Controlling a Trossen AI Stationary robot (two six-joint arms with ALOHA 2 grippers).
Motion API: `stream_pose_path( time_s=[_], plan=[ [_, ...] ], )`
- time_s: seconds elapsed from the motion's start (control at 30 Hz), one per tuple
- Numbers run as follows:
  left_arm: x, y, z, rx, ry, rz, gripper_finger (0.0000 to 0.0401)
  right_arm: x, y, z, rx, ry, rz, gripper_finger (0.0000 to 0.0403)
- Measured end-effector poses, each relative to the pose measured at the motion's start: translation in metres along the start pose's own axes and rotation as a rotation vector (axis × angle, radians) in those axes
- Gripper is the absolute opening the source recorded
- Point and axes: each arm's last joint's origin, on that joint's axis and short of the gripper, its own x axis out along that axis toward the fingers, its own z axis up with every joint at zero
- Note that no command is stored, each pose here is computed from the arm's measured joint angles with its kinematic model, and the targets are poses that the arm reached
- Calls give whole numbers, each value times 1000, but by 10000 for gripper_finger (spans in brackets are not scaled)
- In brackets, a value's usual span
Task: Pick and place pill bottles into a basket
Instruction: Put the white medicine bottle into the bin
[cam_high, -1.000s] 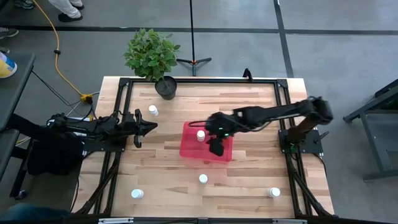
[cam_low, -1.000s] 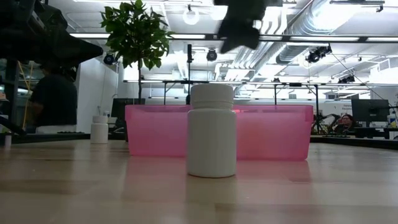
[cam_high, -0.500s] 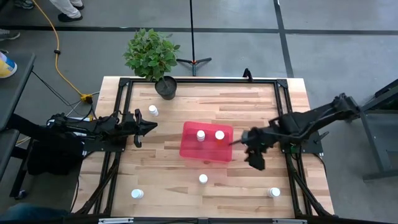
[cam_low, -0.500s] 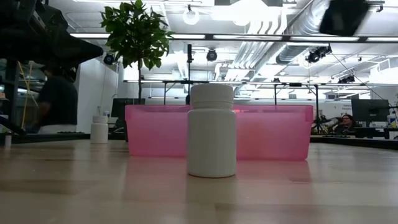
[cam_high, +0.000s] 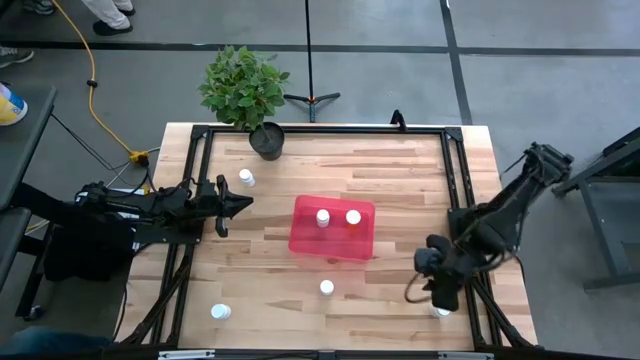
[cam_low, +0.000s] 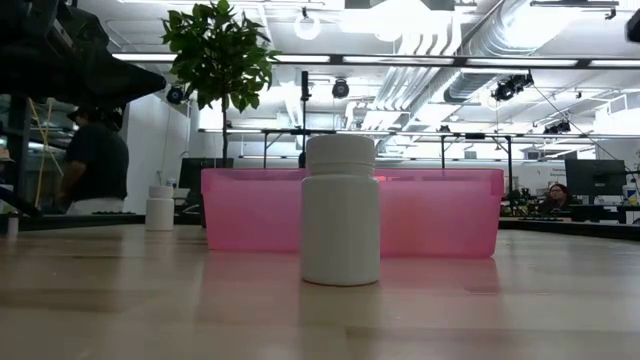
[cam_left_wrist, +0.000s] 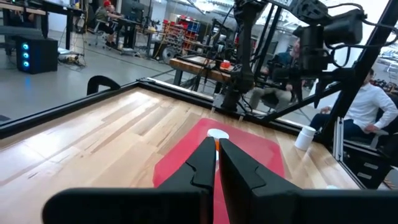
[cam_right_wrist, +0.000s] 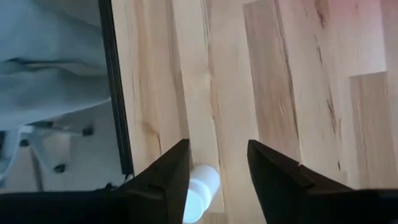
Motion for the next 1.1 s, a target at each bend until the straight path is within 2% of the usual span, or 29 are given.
stream_pose_path(
  time_s=[0.17, 0.33, 0.7, 0.83, 1.0, 1.1],
  plan=[
    [1, 0, -1, 6, 13, 8, 58, -1, 11, -19, -41, -15, -6, 135],
    [4, 0, -5, 23, 55, 19, 58, -2, 13, -28, -44, 9, -18, 142],
    [6, 0, -9, 1, 90, 27, 58, -1, 21, -31, -90, 3, 34, 227],
    [6, 0, -9, 2, 90, 26, 58, 4, 23, -34, -98, 69, 44, 257],
    [6, 0, -9, 2, 90, 26, 58, 19, 33, -43, -136, 144, 34, 263],
    [6, 0, -9, 2, 90, 27, 58, 28, 37, -48, -119, 164, 6, 260]
  ],
)
